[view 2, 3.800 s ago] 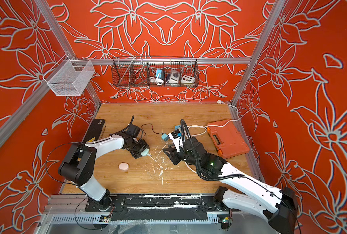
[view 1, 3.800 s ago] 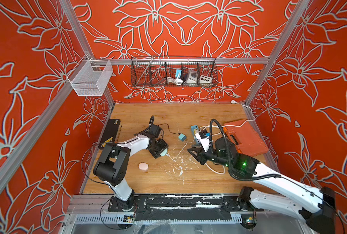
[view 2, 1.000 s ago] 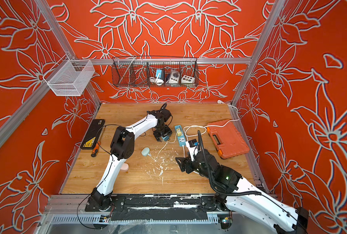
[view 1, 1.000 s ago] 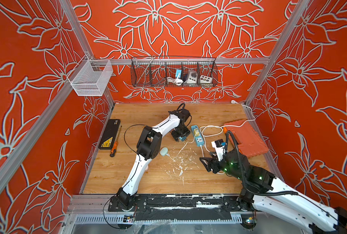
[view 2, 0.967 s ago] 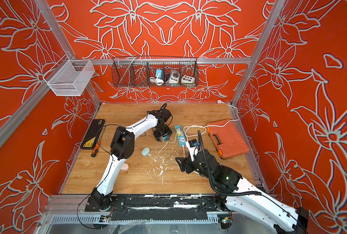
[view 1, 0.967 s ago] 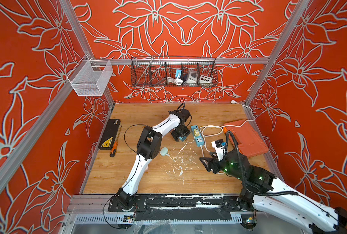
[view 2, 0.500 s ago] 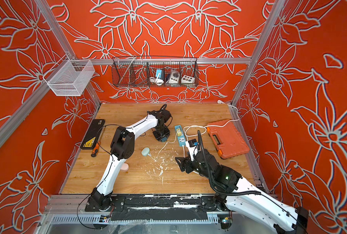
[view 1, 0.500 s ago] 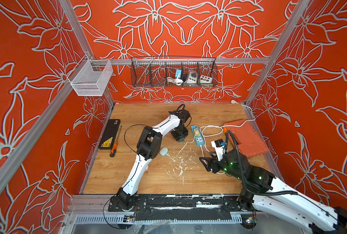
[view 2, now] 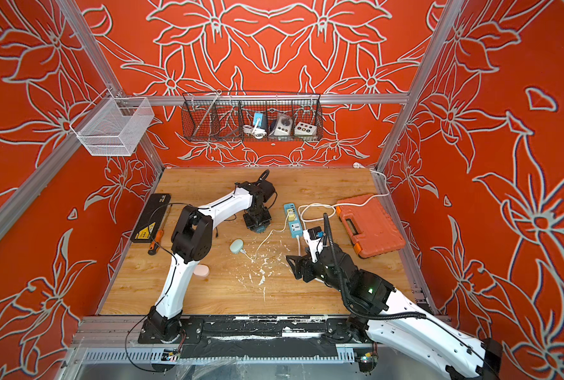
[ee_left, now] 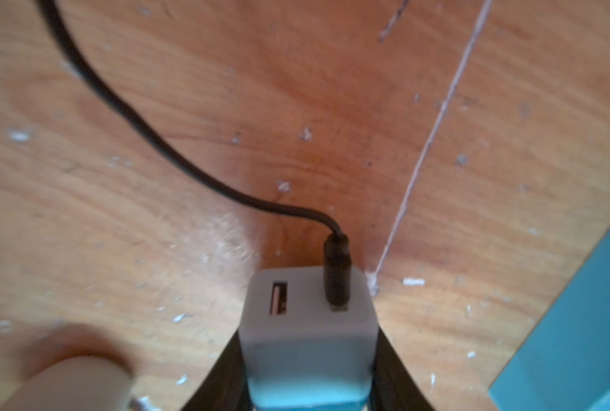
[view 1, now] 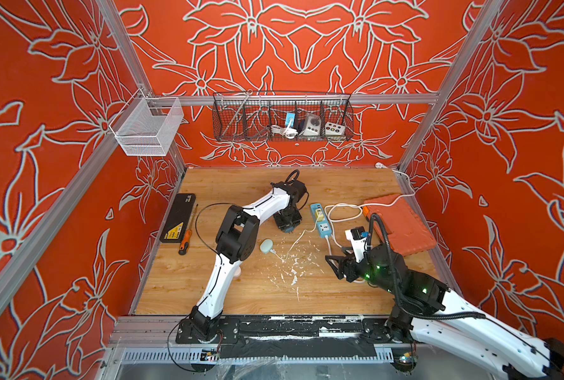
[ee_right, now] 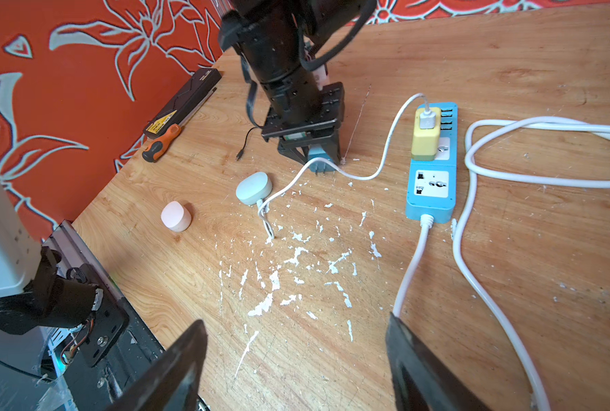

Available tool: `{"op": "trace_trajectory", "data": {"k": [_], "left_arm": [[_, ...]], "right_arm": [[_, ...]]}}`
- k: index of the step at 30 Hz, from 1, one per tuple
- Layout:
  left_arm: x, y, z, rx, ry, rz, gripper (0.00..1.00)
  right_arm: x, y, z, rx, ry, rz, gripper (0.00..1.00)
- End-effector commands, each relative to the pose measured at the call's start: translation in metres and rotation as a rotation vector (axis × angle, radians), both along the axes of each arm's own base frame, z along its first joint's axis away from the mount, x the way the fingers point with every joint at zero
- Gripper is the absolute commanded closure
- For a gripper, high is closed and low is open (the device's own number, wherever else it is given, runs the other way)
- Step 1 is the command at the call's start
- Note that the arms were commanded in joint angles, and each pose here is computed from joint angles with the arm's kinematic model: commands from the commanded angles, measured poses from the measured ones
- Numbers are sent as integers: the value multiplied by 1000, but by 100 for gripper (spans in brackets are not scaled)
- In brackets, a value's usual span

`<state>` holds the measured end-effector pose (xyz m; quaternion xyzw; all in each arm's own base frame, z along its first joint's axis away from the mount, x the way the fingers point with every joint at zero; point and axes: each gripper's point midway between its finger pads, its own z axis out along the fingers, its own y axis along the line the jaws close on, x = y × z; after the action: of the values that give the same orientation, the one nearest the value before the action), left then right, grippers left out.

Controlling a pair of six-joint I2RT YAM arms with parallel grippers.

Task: Charge the bluetooth headset
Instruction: Pick up the plug from the center of the board, then adjust the charging cable at the plug.

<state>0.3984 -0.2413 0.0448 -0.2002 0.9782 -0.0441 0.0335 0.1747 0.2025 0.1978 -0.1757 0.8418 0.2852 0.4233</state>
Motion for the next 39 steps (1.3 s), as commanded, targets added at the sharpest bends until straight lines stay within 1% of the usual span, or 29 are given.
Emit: {"op": "trace_trajectory", "data": {"k": [1,7,10,13,17,22,26,29,34,39], "left_arm": [[5,18,51,10,-129,-95,60],[-10,30,103,-41,-271,-243,60],[-23,33,123,-67,-331,-311,60],[-38,35,137,-93,-365,-375,60],[-59,36,152,-129,-395,-456,61],[-87,34,171,-153,-496,-586,61],[-107,31,181,-180,-573,-683,61],[-119,32,191,-197,-640,-731,61],[-141,31,203,-226,-744,-829,62],[-156,27,209,-231,-801,-896,61]], "right_arm": [[4,-7,12,11,-5,-46,21],[7,-7,25,23,-5,-58,21],[10,-4,31,23,19,-69,22],[12,4,39,20,48,-53,23],[14,15,54,30,82,-18,24],[16,25,77,52,133,15,24],[16,35,85,74,221,61,24],[17,45,89,99,267,94,25],[20,68,91,131,350,163,29],[20,97,99,175,423,258,34]]}}
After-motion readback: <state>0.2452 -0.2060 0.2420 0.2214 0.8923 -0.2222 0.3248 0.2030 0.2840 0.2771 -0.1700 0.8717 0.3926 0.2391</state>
